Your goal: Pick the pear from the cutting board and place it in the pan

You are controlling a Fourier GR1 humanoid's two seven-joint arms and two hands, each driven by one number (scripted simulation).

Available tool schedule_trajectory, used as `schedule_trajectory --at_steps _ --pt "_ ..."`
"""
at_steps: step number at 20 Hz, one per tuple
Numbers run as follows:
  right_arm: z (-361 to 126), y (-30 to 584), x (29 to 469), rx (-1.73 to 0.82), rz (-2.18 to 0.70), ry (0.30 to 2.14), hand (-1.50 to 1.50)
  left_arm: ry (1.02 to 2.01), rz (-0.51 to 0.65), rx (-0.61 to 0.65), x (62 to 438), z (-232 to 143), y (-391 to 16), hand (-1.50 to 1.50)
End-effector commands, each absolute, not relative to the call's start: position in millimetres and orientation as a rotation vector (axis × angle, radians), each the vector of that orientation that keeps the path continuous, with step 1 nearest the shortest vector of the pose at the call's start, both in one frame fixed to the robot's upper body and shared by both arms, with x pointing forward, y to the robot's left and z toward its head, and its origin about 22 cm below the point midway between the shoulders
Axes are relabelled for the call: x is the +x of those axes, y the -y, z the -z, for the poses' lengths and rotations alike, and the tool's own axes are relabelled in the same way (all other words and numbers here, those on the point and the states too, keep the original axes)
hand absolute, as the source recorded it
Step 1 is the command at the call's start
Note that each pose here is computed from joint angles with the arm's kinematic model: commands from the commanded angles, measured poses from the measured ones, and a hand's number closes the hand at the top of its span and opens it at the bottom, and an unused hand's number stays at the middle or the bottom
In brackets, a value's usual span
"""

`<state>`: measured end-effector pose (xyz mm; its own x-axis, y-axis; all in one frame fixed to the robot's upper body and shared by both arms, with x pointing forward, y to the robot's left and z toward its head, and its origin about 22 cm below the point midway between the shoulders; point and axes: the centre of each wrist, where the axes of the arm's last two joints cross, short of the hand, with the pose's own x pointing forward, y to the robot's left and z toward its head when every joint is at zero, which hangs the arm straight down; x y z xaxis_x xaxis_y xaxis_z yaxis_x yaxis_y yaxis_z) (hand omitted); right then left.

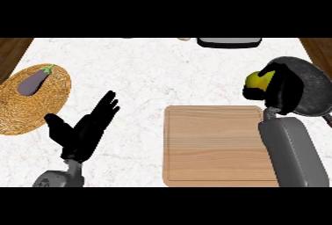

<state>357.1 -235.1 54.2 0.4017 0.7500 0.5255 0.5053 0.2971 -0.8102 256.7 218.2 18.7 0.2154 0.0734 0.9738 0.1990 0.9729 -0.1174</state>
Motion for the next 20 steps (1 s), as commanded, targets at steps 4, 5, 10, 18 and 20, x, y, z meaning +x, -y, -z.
schedule_trajectory --at_steps 4,5,10,18,20 --pt "-46.4 307.9 383.1 -1.530 -0.154 1.226 1.50 1.372 0.106 -0.252 256.5 -21.0 -216.2 0.00" --pt "-16.8 293.1 378.1 -1.572 -0.147 1.213 1.50 1.358 0.098 -0.235 262.3 -18.7 -211.4 0.00" --pt "-40.2 362.2 384.9 -1.644 0.029 1.198 1.50 1.365 0.104 -0.231 268.8 -25.1 -208.8 0.00" --pt "-44.5 417.4 373.1 -1.646 0.072 1.216 1.50 1.387 0.121 -0.274 263.2 -18.5 -210.0 0.00" --pt "-31.1 430.5 359.0 -1.668 0.053 1.191 1.50 1.374 0.117 -0.242 271.0 -25.9 -207.9 0.00"
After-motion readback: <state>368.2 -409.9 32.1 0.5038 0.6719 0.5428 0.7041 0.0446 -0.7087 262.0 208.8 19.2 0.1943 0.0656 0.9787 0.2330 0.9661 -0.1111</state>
